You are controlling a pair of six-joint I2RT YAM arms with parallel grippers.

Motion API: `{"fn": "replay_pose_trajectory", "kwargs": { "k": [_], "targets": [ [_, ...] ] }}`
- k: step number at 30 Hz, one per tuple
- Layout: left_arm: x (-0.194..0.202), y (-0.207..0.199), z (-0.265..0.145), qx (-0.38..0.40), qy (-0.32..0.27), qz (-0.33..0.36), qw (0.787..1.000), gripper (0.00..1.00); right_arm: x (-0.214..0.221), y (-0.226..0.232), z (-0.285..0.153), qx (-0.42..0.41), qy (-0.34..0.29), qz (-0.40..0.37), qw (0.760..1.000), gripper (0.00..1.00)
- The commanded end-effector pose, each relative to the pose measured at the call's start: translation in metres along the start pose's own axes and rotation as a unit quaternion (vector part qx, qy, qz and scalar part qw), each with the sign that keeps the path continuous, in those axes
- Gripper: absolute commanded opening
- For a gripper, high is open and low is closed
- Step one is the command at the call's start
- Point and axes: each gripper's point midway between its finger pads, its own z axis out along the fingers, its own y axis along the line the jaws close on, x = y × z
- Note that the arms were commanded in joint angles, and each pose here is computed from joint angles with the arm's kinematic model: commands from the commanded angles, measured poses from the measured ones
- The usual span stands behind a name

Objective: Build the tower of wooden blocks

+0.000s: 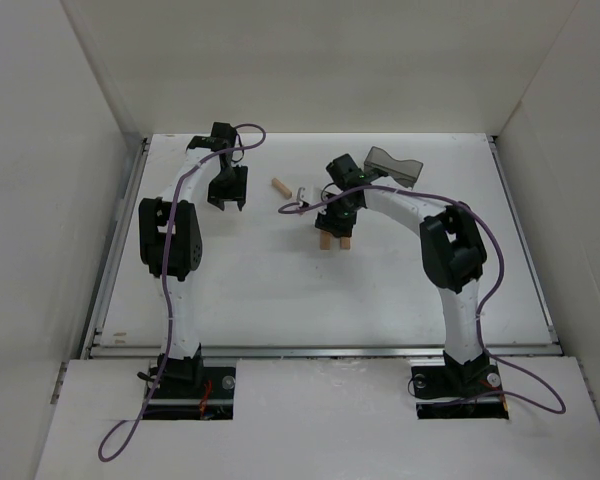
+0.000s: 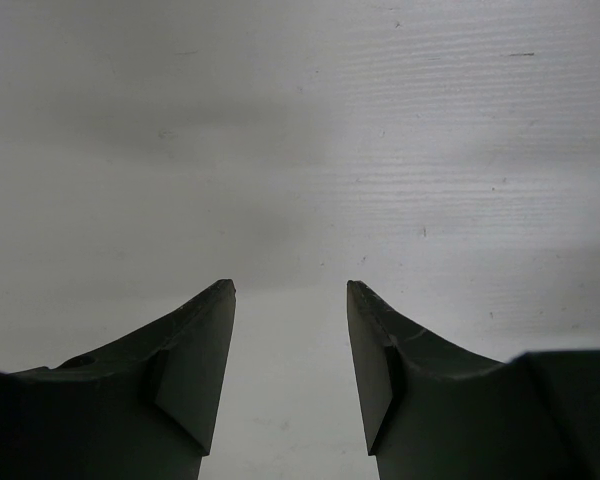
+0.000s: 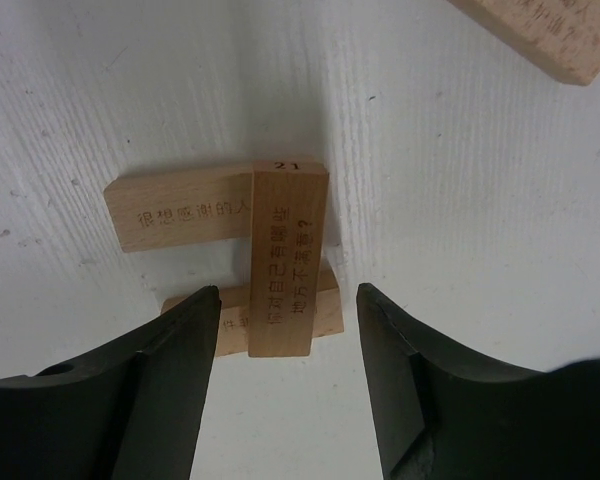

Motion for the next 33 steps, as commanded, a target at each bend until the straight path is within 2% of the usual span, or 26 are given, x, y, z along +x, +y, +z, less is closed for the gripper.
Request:
{"fn": "replay_pose_trajectory", "kwargs": {
  "k": [1, 15, 22, 25, 28, 32, 33],
  "targets": [
    [-0.001, 0.002, -0.019, 0.004, -0.01, 0.003, 1.0, 0.45, -0.009, -0.012, -0.02, 0.034, -0.017, -0.011, 0.999, 0.63],
    [-0.001, 0.002, -0.019, 0.004, -0.01, 0.003, 1.0, 0.45, 0.002, -0.019, -0.023, 0.057, 0.001, 0.002, 0.998, 0.63],
    [-0.001, 0.0, -0.019, 0.008, -0.009, 0.003, 1.0, 0.45, -0.024, -0.017, -0.036, 0.043, -0.051, 0.017, 0.998, 0.63],
    [-0.001, -0.011, -0.023, 0.013, -0.014, 0.02, 1.0, 0.43, -0.047, -0.015, -0.052, 0.039, -0.101, 0.028, 0.994, 0.63],
    [-0.002, -0.024, -0.027, 0.007, -0.025, 0.05, 0.998, 0.43, -0.053, -0.018, -0.064, 0.063, -0.131, 0.083, 0.986, 0.63],
    [0.004, -0.033, -0.022, 0.004, -0.017, 0.069, 0.997, 0.43, -0.028, -0.039, -0.095, 0.132, -0.157, 0.216, 0.955, 0.63],
    [0.006, -0.043, -0.022, 0.017, -0.015, 0.082, 0.996, 0.43, -0.014, -0.045, -0.097, 0.158, -0.147, 0.281, 0.935, 0.63]
  ]
}}
